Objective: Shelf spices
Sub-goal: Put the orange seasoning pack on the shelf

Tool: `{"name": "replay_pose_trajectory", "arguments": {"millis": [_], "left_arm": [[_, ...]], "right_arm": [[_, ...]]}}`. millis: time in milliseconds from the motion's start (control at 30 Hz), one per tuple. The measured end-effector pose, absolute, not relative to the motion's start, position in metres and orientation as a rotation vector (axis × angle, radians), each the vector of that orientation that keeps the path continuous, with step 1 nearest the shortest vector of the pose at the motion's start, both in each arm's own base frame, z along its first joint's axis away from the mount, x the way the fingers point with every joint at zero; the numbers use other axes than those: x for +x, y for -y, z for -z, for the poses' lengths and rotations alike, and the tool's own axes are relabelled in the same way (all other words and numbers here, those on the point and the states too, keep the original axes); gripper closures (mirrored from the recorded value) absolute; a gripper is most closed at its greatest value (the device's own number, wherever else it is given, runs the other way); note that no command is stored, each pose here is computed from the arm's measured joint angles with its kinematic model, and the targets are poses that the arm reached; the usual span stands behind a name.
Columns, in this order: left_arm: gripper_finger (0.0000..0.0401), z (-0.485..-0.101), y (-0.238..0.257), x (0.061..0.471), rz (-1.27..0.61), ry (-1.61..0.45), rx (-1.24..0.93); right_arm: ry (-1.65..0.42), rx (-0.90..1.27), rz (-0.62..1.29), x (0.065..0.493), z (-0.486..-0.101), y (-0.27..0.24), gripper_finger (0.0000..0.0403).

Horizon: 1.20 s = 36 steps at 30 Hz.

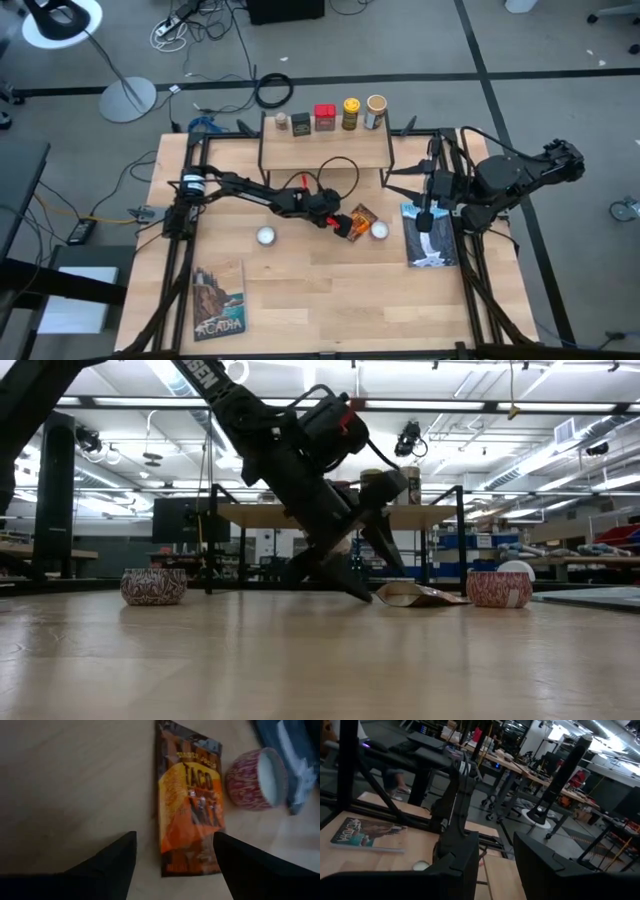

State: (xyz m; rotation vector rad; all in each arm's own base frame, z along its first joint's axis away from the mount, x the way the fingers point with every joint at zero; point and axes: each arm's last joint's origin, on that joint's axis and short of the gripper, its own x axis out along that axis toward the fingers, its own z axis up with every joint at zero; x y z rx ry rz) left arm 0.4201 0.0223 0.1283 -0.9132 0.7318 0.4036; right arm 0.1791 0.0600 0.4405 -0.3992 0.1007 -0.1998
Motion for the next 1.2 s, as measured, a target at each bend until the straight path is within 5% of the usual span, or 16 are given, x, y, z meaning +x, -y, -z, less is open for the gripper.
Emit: {"name": "replay_pose_trajectory", "arguments": {"millis": [267,1000,1200], "left_arm": [[0.0149,-0.118,-0.018,0.428,-0.344,-0.701,-0.947],[0.0387,-0.12,-0.016,0.433,-0.293,-0.631,-0.946],[0.0398,-0.128,-0.013,0.439,-0.232,-0.53,-0.95]], "right_arm": [[-0.102,-0.401,0.195,0.179,-0.44,-0.061,0.0281],[-0.105,-0.398,0.195,0.179,-0.44,-0.061,0.0281],[-0.109,-0.4,0.195,0.179,-0.439,-0.061,0.0281]]}}
